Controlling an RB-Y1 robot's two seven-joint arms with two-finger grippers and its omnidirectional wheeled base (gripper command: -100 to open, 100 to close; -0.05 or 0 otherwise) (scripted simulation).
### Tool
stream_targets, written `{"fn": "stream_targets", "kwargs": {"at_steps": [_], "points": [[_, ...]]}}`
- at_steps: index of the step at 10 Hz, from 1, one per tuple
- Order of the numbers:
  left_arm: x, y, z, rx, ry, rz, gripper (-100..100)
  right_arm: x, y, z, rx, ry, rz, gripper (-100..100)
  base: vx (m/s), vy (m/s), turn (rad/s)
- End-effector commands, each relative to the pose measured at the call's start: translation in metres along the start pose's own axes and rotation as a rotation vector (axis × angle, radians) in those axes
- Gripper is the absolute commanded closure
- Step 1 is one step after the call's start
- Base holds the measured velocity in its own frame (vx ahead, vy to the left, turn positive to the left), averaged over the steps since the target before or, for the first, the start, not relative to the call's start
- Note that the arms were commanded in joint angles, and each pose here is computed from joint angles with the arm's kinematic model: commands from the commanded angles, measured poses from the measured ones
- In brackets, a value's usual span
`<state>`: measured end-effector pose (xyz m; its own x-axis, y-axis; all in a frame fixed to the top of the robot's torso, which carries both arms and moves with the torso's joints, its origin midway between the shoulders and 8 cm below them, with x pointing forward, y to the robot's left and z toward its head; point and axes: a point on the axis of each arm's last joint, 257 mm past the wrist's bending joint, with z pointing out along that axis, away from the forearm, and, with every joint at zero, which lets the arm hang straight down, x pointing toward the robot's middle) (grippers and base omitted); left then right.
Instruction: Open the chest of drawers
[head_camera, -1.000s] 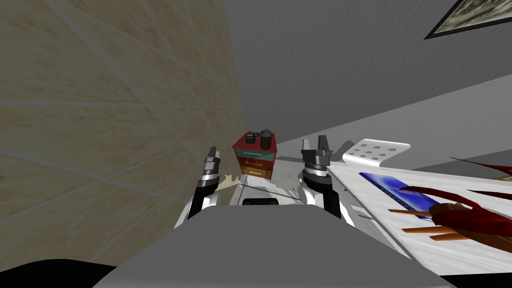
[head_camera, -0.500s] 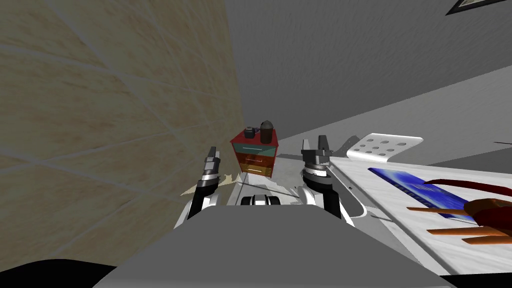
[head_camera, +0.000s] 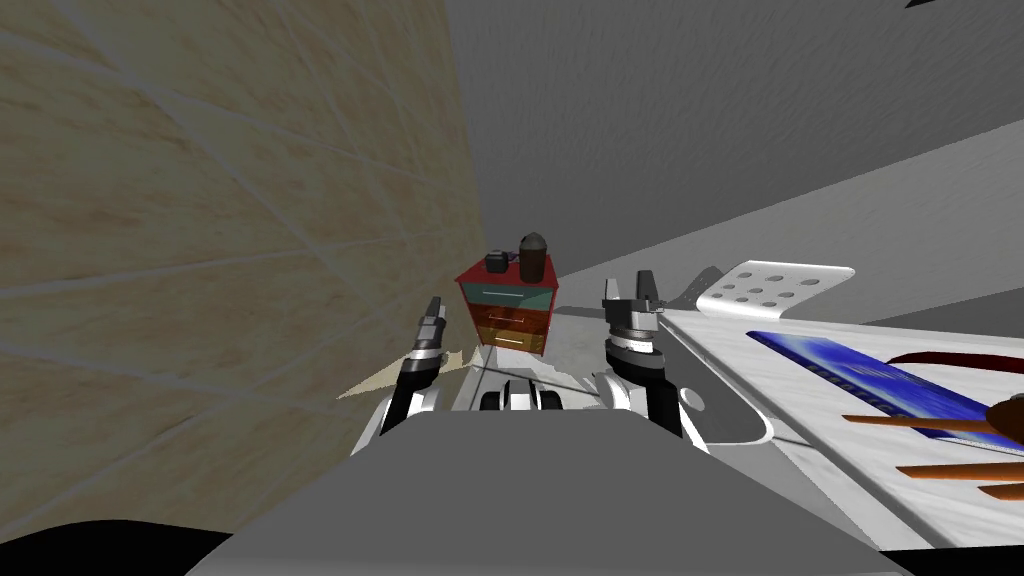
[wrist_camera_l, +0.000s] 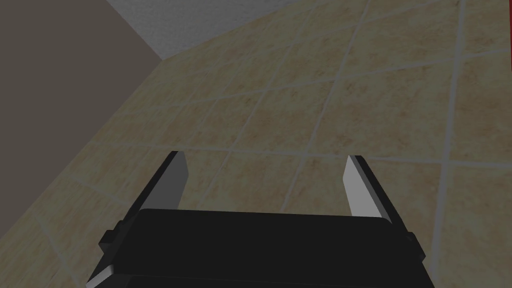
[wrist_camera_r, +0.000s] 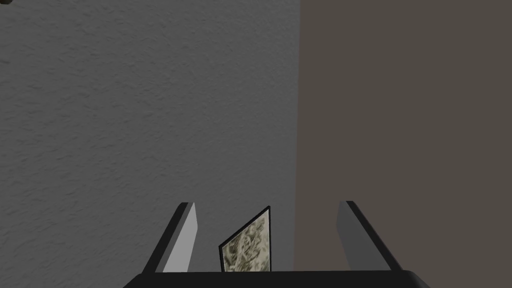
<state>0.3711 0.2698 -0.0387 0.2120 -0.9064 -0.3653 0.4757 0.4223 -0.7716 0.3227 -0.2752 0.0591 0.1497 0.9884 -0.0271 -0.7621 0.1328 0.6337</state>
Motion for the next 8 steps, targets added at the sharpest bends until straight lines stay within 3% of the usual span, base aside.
{"fn": "stream_targets", "kwargs": {"at_steps": [1,8], "points": [[0.007,0.018,-0.001,-0.027,0.024,0.0,-100,0.0,0.0,0.0,0.0,0.0,0.0,0,0.076,0.013,-0.033],[0.033,0.07,-0.008,-0.116,0.063,-0.023,-100,0.0,0.0,0.0,0.0,0.0,0.0,0,0.08,0.01,-0.038]]}}
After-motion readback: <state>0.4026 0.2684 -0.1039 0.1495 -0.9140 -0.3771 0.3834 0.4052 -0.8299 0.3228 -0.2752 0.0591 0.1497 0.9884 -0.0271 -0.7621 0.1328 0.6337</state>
